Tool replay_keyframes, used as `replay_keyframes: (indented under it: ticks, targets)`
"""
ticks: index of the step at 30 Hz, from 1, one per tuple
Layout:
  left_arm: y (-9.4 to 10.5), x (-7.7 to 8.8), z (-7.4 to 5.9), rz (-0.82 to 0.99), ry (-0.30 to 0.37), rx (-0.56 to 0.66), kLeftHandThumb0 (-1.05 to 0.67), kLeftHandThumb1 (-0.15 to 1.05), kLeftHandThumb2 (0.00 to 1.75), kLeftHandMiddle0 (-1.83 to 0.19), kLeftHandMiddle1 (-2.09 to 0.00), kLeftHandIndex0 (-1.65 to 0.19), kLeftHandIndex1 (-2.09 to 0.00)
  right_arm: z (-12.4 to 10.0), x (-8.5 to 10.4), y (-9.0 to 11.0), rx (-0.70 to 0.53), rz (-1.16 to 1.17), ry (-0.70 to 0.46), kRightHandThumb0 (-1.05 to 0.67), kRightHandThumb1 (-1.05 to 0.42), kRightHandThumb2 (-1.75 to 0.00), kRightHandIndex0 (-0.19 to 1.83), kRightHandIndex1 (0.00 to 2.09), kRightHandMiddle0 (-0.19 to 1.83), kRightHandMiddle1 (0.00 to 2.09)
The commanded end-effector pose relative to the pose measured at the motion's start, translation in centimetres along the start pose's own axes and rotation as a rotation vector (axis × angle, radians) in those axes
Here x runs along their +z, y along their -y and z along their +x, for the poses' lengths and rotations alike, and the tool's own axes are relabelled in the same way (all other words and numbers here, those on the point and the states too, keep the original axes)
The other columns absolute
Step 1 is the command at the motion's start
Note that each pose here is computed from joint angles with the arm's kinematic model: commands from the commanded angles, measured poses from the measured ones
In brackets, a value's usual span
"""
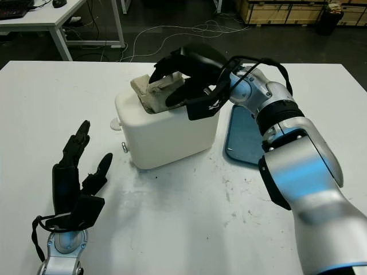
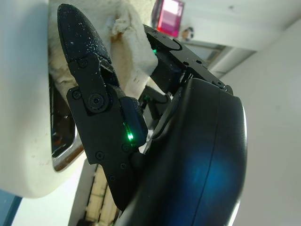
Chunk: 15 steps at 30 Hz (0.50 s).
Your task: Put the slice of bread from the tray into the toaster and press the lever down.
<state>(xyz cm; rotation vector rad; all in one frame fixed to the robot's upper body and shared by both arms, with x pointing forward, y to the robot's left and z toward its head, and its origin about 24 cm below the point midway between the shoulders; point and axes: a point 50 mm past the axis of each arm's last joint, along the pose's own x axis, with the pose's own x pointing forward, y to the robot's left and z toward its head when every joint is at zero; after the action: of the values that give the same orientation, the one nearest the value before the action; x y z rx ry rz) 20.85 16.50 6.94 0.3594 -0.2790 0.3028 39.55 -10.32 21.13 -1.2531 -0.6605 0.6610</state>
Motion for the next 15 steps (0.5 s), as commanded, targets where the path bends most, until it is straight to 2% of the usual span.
replay_keyframes:
  ticks: [1, 7, 15]
  targets:
    - [-0.1, 0.0, 0.2, 0.001, 0.004, -0.002, -0.65, 0.92, 0.36, -0.14, -0.55, -0.33, 0.00, 0.2, 0.0, 0.9, 0.023, -0.042, -0.017, -0.92, -0.85, 0.00, 0.30, 0.69, 0.74, 0.00]
    - [-0.3, -0.1, 0.3, 0.001, -0.002, -0.014, -0.66, 0.92, 0.37, -0.13, -0.54, -0.32, 0.00, -0.1, -0.6, 1.5, 0.009, -0.048, -0.056, -0.89, -0.84, 0.00, 0.30, 0.61, 0.68, 0.00]
    - [0.1, 0.0, 0.6, -0.015, 0.004, -0.038, -0.64, 0.92, 0.38, -0.14, -0.56, -0.33, -0.01, -0.8, -1.2, 3.2, -0.091, -0.011, -0.094, -0.84, -0.84, -0.01, 0.31, 0.63, 0.66, 0.00]
